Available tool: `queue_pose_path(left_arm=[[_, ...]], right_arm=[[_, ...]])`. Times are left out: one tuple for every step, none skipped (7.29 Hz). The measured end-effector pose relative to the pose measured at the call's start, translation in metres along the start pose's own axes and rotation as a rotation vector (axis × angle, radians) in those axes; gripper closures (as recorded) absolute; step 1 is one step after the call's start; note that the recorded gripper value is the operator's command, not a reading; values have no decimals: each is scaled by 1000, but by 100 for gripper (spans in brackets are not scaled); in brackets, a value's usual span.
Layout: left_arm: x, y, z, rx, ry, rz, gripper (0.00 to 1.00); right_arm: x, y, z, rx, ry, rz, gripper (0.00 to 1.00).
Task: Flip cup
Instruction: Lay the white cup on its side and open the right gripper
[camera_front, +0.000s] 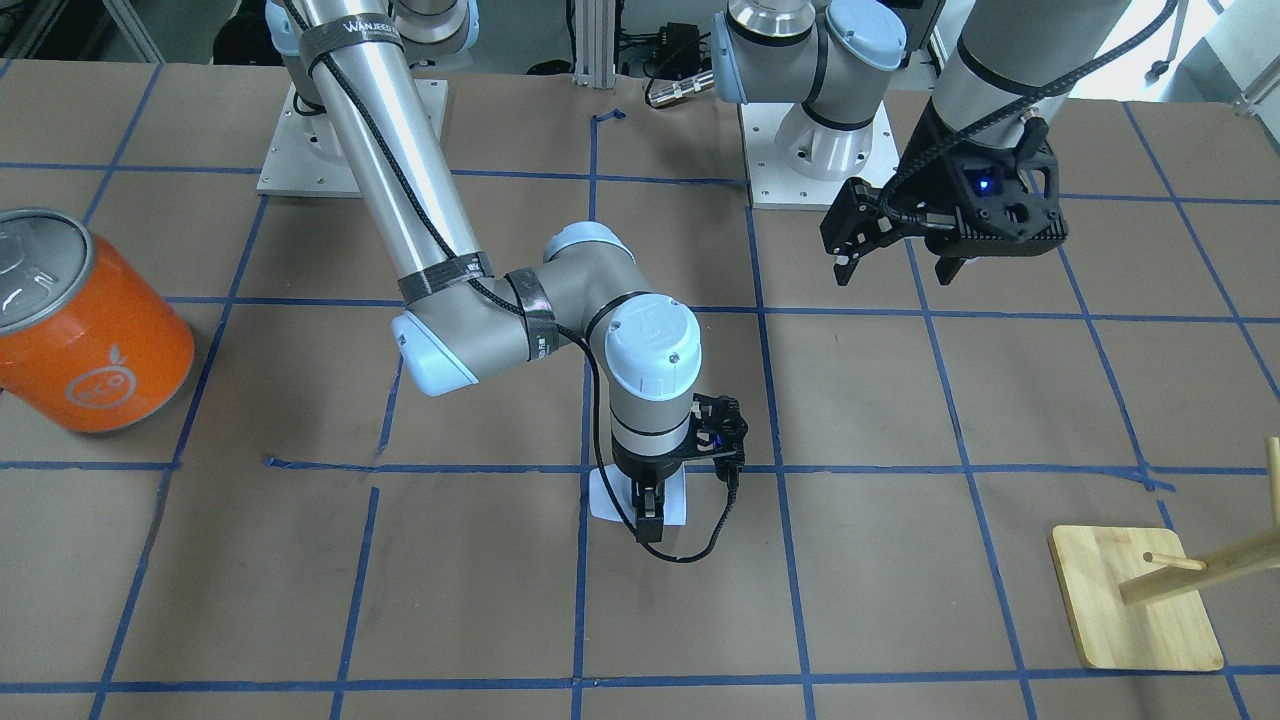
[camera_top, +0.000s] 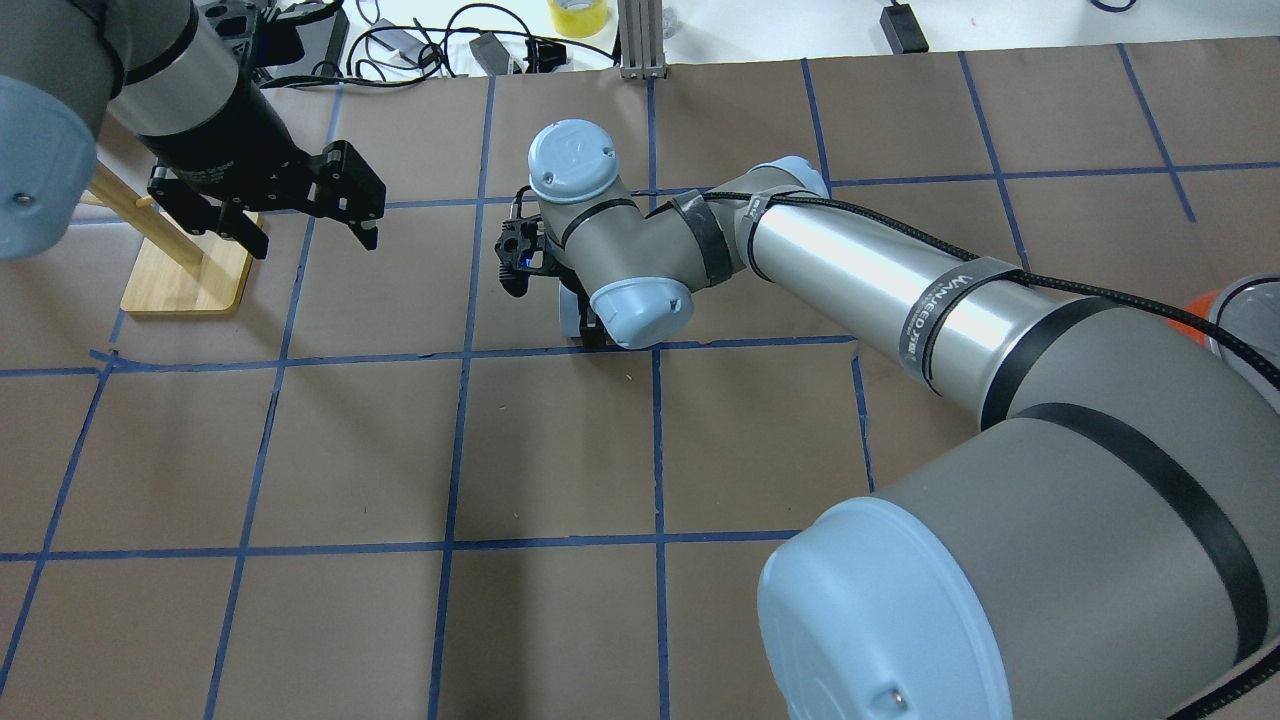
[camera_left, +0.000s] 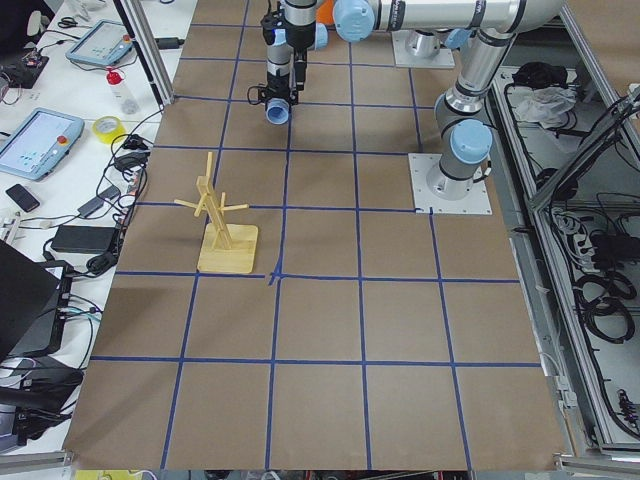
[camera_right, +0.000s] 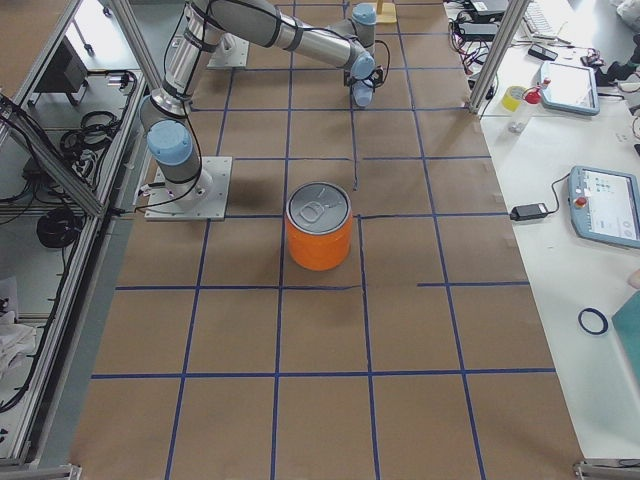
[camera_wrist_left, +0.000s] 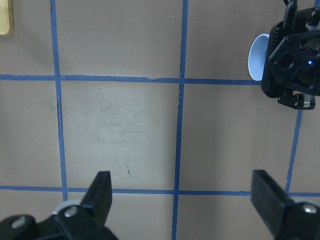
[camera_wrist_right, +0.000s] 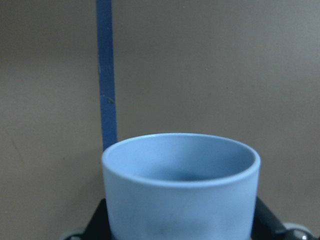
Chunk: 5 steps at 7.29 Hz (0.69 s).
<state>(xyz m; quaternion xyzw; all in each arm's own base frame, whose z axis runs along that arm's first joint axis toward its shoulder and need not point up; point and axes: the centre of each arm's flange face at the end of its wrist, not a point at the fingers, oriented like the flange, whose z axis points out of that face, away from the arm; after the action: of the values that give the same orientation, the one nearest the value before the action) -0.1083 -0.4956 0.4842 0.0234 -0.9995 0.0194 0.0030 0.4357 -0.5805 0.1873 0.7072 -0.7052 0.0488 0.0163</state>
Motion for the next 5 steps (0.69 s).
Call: queue_pose_path(left_arm=[[0, 0, 0, 0, 0, 0, 0], [0, 0, 0, 1, 0, 0, 0], [0, 0, 0, 2, 0, 0, 0], [0, 0, -1, 3, 0, 0, 0], [0, -1, -1, 4, 0, 0, 0]], right_arm=[[0, 1, 0, 2, -5, -2, 25], [3, 2, -6, 7, 2, 1, 24], [8, 3, -20, 17, 21, 9, 24], [12, 6, -41, 26, 50, 21, 25], [15, 11, -67, 36, 84, 36, 26]])
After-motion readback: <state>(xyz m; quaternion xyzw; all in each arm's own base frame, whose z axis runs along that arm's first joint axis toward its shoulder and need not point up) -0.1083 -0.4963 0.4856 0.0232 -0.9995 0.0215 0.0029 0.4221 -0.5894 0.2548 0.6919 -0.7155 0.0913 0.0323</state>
